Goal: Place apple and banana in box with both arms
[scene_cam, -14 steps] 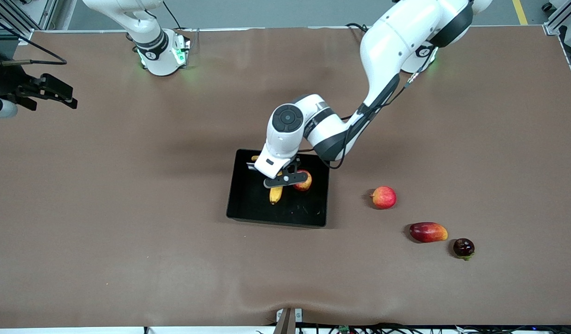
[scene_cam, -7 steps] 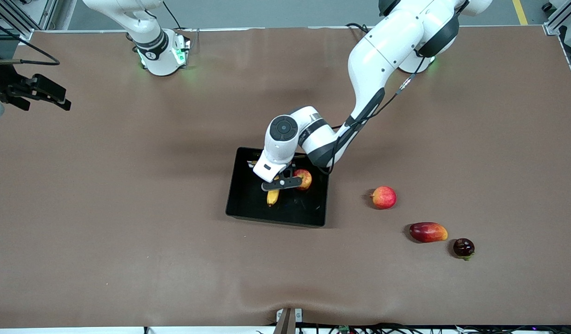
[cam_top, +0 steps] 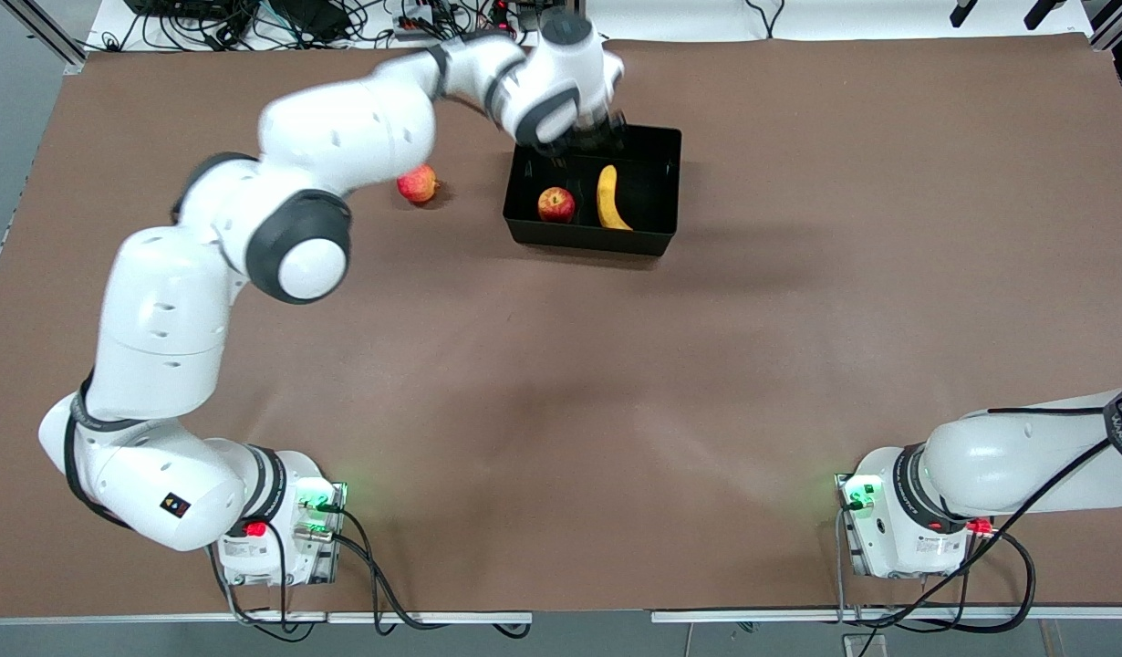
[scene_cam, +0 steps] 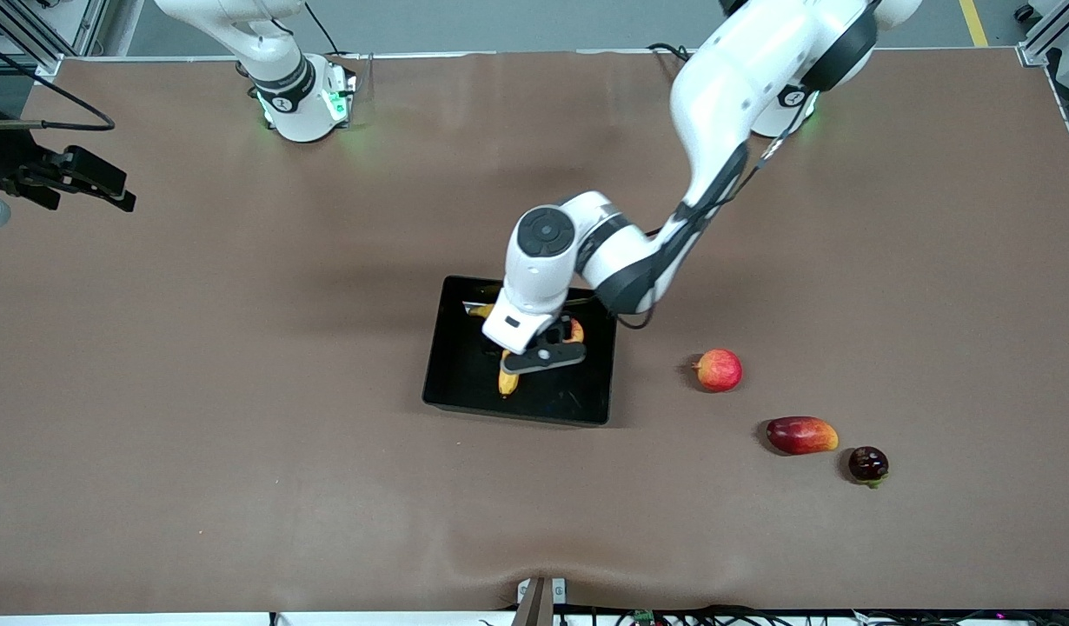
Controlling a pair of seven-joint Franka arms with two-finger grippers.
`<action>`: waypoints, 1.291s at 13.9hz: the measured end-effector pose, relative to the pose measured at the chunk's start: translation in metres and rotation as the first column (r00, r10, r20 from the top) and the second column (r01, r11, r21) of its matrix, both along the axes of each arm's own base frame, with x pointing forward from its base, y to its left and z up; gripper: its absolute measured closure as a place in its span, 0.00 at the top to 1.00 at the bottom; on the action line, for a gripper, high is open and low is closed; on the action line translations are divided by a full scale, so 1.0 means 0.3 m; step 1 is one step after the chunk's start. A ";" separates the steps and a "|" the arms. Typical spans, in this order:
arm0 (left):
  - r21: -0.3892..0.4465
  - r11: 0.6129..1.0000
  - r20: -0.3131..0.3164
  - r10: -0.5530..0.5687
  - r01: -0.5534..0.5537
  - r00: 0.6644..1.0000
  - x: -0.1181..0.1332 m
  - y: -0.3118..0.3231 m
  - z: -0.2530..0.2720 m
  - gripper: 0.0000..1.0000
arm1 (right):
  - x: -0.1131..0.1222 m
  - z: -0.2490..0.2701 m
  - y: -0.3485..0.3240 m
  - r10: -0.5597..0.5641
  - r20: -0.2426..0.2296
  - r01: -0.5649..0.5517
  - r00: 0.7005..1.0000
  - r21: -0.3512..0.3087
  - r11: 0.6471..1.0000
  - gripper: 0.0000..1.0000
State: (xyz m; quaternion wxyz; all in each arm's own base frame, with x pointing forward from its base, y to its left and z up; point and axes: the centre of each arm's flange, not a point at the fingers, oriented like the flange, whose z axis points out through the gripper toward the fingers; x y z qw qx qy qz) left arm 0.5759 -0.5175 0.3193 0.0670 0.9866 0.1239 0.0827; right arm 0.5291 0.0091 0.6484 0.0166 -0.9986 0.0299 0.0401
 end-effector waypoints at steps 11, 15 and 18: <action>0.244 0.966 -0.058 0.104 -0.087 0.993 0.222 1.034 0.805 1.00 | 0.002 -0.004 0.016 0.009 -0.003 -0.009 1.000 0.000 1.000 1.00; 0.266 0.962 -0.104 -0.029 0.056 0.994 0.152 1.229 0.960 1.00 | 0.002 -0.004 0.022 0.012 -0.003 -0.012 1.000 0.000 1.000 1.00; 0.242 0.956 -0.140 -0.134 0.165 0.981 0.041 1.332 1.021 1.00 | 0.002 -0.005 0.022 0.012 -0.003 -0.012 1.000 0.000 1.000 1.00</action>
